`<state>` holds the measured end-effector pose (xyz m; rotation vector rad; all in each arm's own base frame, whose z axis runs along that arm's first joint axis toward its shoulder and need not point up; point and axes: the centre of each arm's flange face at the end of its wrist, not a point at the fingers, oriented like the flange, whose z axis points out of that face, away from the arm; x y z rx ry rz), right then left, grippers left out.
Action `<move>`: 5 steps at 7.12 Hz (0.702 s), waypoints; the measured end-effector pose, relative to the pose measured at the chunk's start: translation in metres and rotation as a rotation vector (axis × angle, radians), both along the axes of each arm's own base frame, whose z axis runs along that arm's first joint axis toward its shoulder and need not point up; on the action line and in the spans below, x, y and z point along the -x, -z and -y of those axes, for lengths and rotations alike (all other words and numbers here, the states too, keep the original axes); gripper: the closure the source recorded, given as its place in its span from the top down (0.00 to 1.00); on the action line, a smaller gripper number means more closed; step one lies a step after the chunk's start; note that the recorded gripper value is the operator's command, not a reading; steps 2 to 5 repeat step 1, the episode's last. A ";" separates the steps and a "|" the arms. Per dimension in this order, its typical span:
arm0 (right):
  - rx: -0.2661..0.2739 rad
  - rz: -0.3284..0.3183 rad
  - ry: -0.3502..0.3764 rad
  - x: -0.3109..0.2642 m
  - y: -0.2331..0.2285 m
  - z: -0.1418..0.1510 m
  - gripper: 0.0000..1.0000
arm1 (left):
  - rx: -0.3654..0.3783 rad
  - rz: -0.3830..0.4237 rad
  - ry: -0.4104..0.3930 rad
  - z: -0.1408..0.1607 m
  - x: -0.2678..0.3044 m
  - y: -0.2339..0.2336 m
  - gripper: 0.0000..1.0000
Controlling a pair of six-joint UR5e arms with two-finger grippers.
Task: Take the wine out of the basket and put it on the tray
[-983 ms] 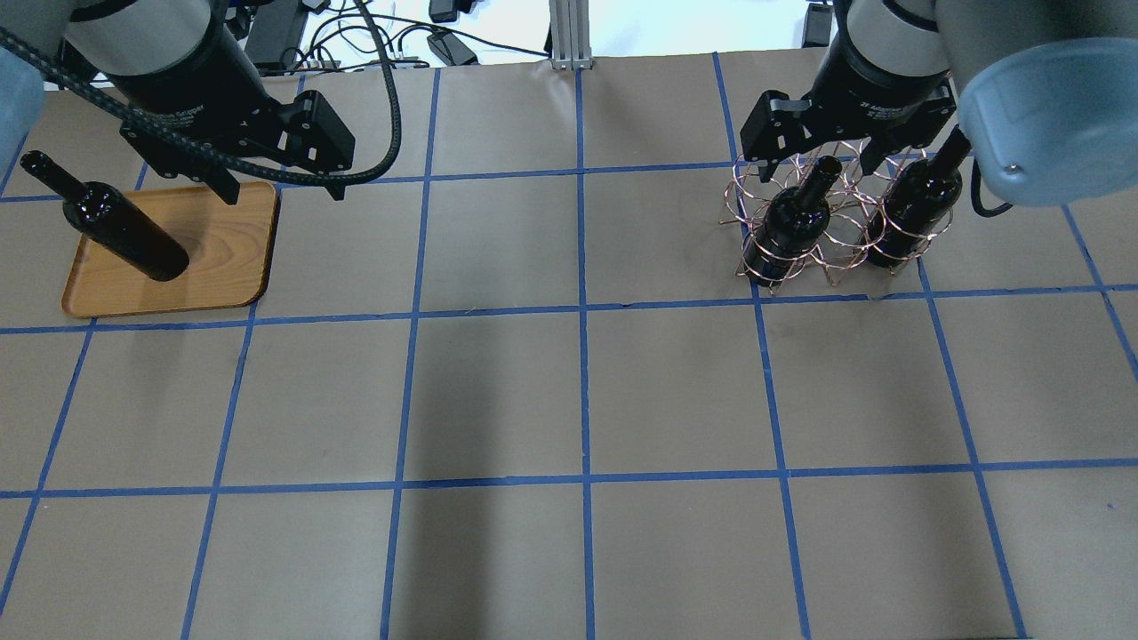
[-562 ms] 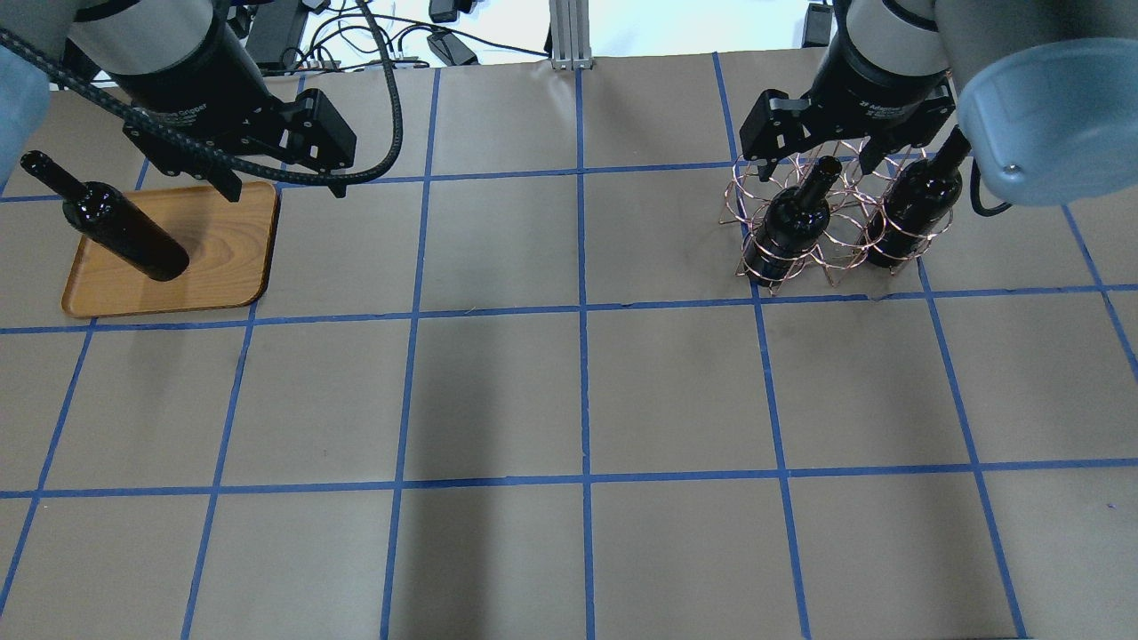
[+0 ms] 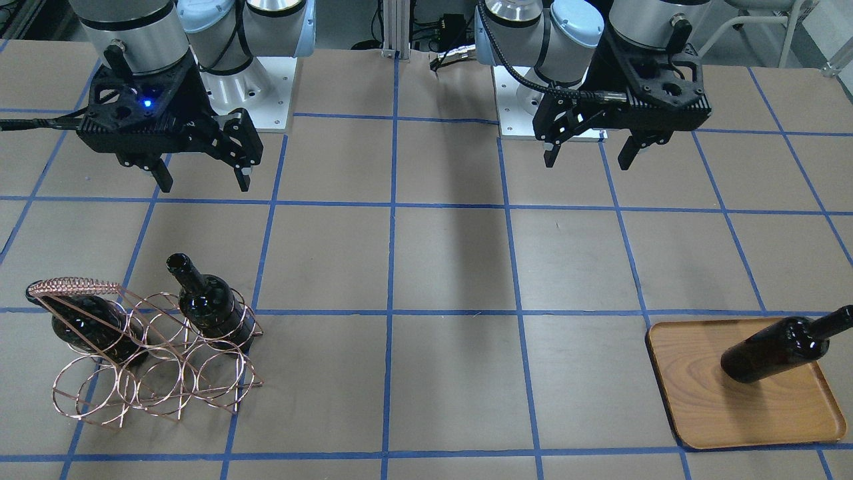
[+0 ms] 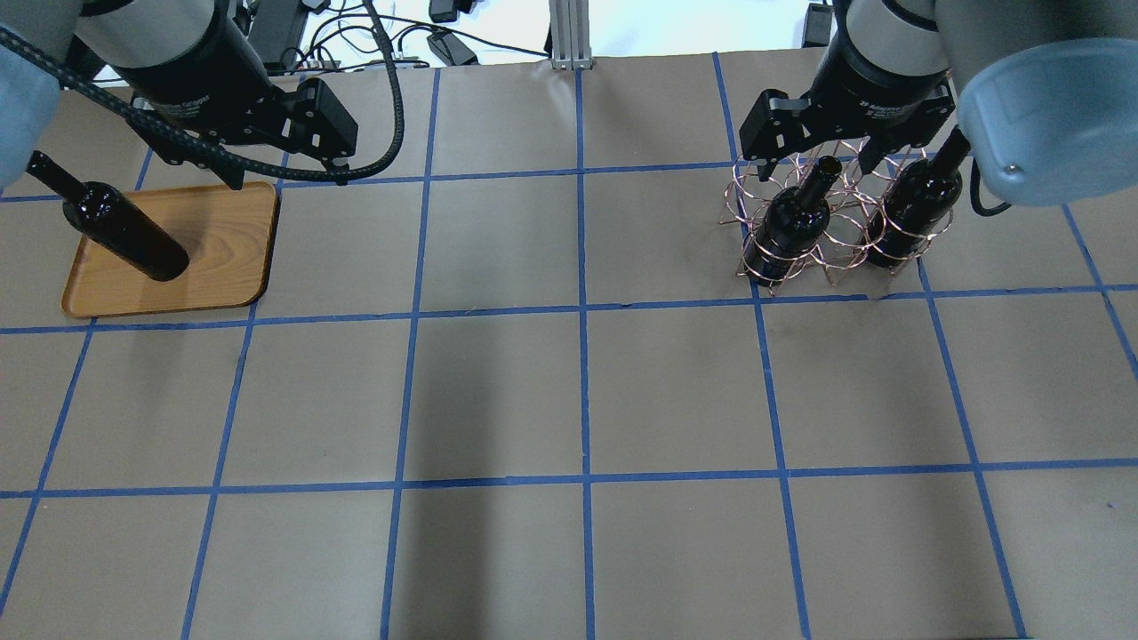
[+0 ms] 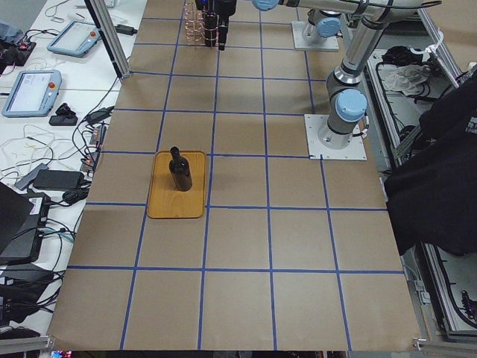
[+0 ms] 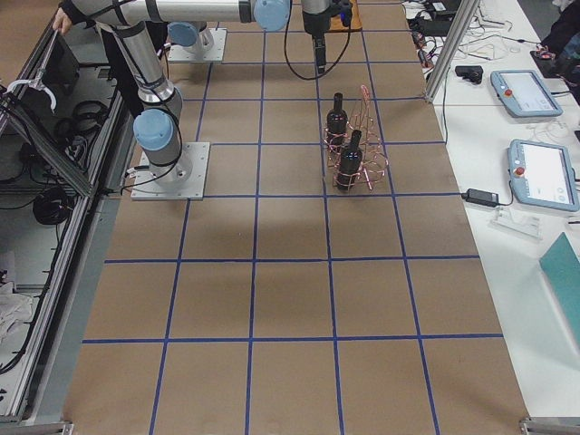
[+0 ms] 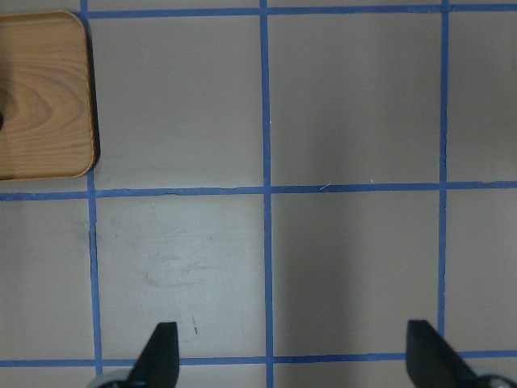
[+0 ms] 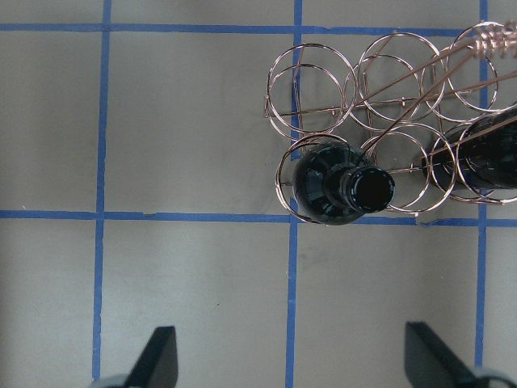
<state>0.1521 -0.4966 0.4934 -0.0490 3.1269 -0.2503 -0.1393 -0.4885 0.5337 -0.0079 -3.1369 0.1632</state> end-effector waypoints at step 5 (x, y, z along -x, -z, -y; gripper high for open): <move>0.001 0.000 0.000 0.000 0.000 0.000 1.00 | 0.000 0.000 0.000 0.000 0.000 0.000 1.00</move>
